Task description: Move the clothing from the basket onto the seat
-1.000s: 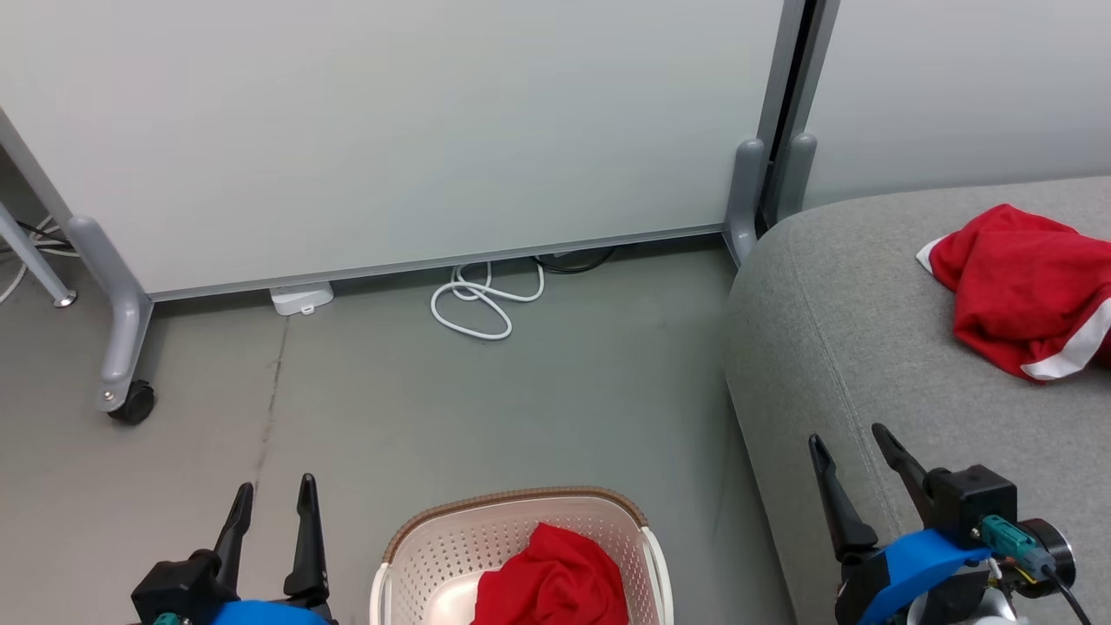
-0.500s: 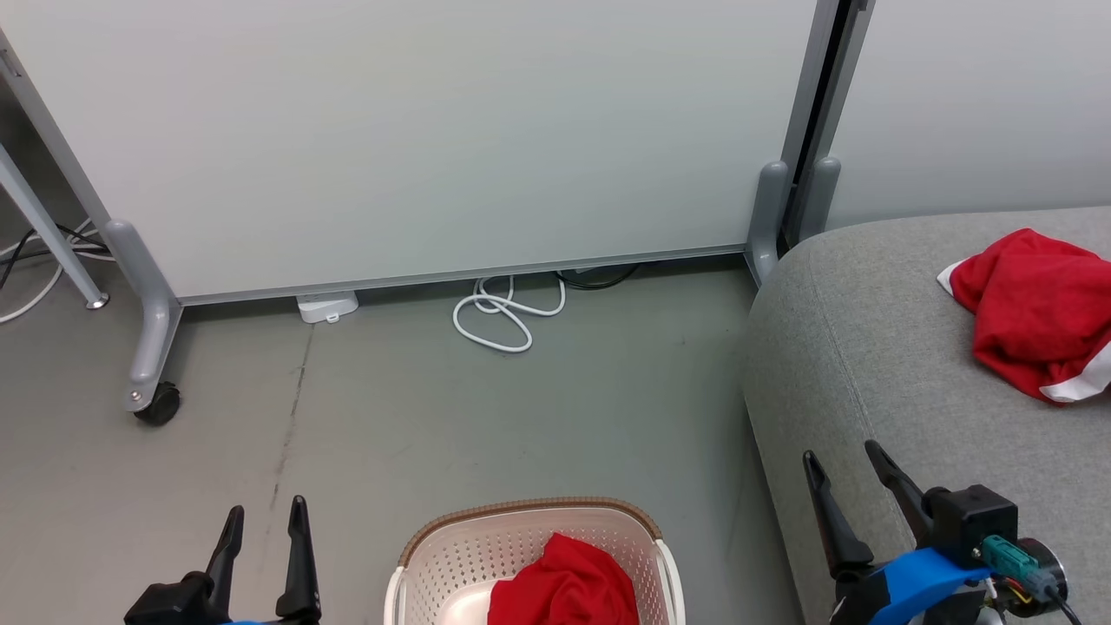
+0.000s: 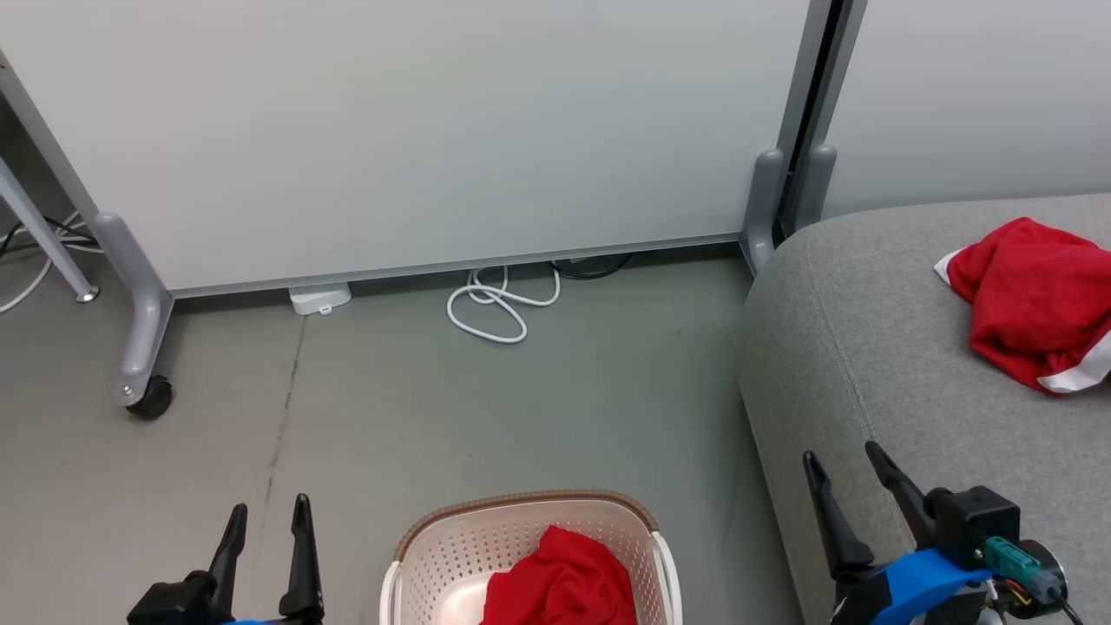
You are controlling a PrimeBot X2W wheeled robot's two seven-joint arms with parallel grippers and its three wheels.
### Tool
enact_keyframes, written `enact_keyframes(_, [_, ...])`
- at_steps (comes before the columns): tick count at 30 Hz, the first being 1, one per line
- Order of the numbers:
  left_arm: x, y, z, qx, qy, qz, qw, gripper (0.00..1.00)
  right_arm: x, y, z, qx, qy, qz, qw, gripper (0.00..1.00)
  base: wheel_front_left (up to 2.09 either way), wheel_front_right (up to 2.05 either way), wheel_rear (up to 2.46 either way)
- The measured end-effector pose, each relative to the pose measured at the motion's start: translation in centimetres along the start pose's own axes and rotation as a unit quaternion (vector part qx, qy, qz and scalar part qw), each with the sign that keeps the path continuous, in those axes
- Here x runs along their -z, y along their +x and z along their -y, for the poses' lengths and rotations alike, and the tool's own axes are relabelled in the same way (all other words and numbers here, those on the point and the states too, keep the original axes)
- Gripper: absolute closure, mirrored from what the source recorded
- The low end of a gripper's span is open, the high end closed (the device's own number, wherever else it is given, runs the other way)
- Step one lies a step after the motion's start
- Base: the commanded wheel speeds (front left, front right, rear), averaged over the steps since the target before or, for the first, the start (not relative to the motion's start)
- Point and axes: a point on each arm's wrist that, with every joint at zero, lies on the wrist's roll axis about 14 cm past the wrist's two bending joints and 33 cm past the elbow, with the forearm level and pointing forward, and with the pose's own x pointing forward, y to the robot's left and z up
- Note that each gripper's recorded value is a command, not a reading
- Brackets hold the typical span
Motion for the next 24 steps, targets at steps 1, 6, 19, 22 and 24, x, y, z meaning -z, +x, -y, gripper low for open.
enact_keyframes(1, [0.0,0.0,0.0,0.000,0.000,0.000,1.000,0.00,0.0,0.0,0.0,0.000,0.000,0.000,1.000,0.00,0.00,0.00,0.00])
enact_keyframes(6, [0.5,0.4,0.3,0.005,0.000,-0.009,1.000,0.00,0.3,0.2,0.1,0.002,0.001,-0.005,1.000,0.00,0.00,0.00,0.00])
enact_keyframes(19, [6.8,6.7,4.2,0.069,0.001,-0.105,0.992,0.00,2.0,3.6,0.8,0.002,0.004,-0.024,1.000,0.00,0.00,0.00,0.00])
enact_keyframes(22, [9.8,8.6,5.8,0.095,-0.001,-0.143,0.985,0.00,2.6,4.8,1.1,0.001,0.004,-0.027,1.000,0.00,0.00,0.00,0.00])
enact_keyframes(24, [11.9,9.9,6.9,0.114,-0.002,-0.168,0.979,0.00,3.1,5.6,1.3,0.001,0.005,-0.029,1.000,0.00,0.00,0.00,0.00])
